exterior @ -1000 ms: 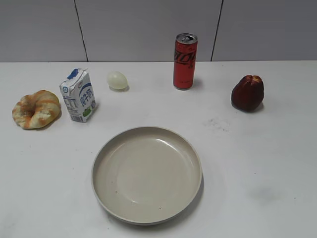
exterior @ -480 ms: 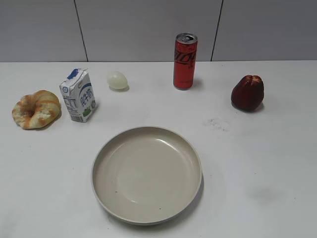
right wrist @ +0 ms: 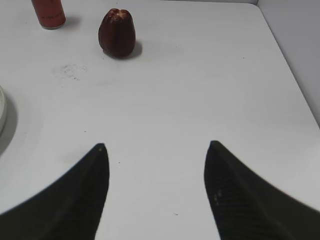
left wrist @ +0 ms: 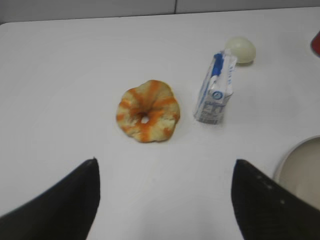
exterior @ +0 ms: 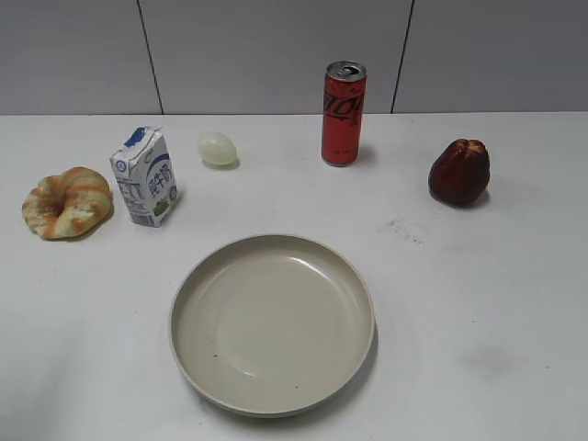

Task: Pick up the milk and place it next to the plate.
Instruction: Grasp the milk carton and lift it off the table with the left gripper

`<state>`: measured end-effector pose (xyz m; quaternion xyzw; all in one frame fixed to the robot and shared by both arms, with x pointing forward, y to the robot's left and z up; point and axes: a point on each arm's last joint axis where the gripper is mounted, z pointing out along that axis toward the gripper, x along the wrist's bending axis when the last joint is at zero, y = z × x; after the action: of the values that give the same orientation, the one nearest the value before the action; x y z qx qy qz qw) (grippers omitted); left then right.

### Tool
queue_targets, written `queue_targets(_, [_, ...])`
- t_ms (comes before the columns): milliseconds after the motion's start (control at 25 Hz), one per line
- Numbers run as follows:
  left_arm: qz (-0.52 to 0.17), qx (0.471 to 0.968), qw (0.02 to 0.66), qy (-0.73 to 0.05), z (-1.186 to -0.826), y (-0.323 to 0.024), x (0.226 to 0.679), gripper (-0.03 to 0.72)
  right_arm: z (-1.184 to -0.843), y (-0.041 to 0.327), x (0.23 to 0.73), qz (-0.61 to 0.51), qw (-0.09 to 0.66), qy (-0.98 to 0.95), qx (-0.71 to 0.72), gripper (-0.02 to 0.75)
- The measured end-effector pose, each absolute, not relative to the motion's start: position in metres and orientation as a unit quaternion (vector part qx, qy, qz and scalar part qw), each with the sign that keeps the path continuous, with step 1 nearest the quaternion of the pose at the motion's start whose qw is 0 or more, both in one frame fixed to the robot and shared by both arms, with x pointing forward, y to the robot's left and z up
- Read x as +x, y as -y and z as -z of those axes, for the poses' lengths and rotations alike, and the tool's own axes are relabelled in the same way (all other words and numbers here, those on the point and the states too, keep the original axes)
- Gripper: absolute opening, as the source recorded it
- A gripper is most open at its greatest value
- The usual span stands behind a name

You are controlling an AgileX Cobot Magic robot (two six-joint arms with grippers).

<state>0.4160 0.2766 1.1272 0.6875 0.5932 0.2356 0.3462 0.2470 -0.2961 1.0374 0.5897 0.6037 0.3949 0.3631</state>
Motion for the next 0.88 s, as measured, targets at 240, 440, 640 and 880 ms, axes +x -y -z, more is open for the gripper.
queue_targets(240, [-0.149, 0.745, 0.316, -0.569, -1.128, -0.24, 0.504, 0.618, -1.037, 0.296, 0.247, -0.395, 0.363, -0.604, 0.59, 0.458])
queue_targets(440, [-0.102, 0.801, 0.25, -0.534, -1.095, -0.199, 0.556, 0.618, -1.037, 0.296, 0.247, -0.395, 0.363, -0.604, 0.59, 0.458])
queue_targets(640, [-0.061, 0.82, 0.201, -0.533, -1.049, -0.178, 0.6, 0.618, -1.037, 0.296, 0.247, -0.395, 0.363, -0.604, 0.59, 0.458])
queue_targets(880, [-0.036, 0.824, 0.171, -0.539, -1.004, -0.167, 0.634, 0.618, -1.037, 0.296, 0.247, -0.395, 0.363, -0.604, 0.59, 0.458])
